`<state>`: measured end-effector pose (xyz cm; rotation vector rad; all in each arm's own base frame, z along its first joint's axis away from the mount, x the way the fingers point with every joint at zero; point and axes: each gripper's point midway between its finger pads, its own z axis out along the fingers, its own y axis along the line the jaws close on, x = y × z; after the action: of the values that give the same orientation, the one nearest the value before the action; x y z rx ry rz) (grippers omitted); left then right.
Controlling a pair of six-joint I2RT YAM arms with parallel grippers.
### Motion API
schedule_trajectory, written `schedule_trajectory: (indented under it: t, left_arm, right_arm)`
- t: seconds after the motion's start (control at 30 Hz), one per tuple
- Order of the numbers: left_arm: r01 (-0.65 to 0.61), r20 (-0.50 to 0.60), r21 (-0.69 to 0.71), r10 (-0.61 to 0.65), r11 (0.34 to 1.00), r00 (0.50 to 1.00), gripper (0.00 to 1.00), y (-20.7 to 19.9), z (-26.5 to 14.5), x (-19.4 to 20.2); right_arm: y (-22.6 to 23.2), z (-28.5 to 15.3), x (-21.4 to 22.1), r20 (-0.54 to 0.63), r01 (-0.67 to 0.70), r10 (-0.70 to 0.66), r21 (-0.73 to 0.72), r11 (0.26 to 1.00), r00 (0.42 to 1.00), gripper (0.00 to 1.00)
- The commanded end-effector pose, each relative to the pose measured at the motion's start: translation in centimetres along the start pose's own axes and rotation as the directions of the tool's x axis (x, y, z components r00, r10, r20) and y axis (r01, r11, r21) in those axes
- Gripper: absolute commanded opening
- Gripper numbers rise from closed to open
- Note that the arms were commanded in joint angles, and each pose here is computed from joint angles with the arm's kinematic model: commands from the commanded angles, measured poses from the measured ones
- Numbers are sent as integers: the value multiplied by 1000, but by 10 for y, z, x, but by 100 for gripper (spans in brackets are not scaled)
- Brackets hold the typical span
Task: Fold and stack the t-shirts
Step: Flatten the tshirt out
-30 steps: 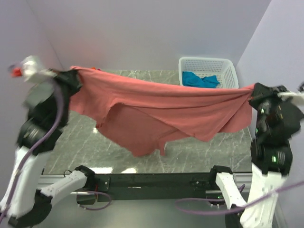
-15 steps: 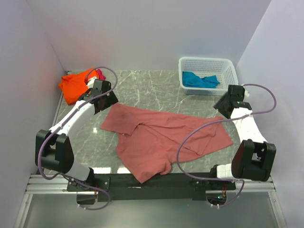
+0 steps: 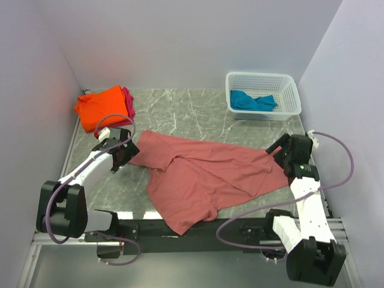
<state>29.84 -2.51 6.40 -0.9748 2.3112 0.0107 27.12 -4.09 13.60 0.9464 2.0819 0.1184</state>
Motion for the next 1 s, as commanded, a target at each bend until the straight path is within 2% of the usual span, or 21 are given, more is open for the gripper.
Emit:
schedule_trajectory:
  t: [0.0, 0.17, 0.23, 0.33, 0.5, 0.57, 0.6, 0.63, 0.73, 0.87, 0.9, 0.97]
  left_arm:
    - [73, 25, 79, -75, 994, 997, 99, -18, 7, -11]
    - [67, -55, 99, -62, 993, 997, 99, -23, 27, 5]
    - [56, -94, 94, -47, 994, 994, 96, -23, 35, 15]
    - [47, -134, 98, -33, 994, 990, 83, -23, 42, 26]
    - [28, -167, 74, -15, 997, 986, 68, -17, 55, 39]
    - [16, -186, 71, -2, 997, 983, 47, -19, 59, 43]
    - [11, -187, 83, 5, 996, 982, 29, -22, 61, 42]
    - [16, -199, 92, 3, 996, 980, 1, -24, 60, 44]
    - [10, -183, 114, 11, 993, 983, 1, -26, 58, 41]
    - [23, -116, 105, -11, 994, 993, 1, -23, 44, 25]
    - [30, -109, 97, -19, 995, 994, 1, -21, 42, 23]
    - [36, -90, 94, -28, 995, 996, 1, -18, 35, 18]
  right_arm:
    - [0, -8, 18, -35, -32, 31, -50, 998, 999, 89]
    - [-23, -17, 56, -148, -6, 5, -7, 1000, 989, 89]
    - [-28, -22, 60, -151, -9, 10, 11, 1000, 989, 89]
    - [-18, -29, 63, -179, -31, 23, -40, 999, 984, 89]
    - [-16, -37, 61, -189, -39, 31, -37, 999, 982, 89]
    - [-17, -39, 64, -201, -43, 35, -36, 998, 979, 89]
    - [-17, -40, 67, -208, -50, 42, -36, 998, 977, 88]
    - [-17, -41, 69, -218, -55, 45, -38, 998, 975, 88]
    - [-16, -43, 81, -263, -45, 36, -31, 998, 964, 87]
    - [-13, -47, 112, -327, 32, -24, 19, 999, 945, 87]
    - [-7, -52, 127, -366, 85, -84, -11, 996, 927, 87]
    - [-13, -51, 142, -406, 104, -84, 28, 994, 910, 86]
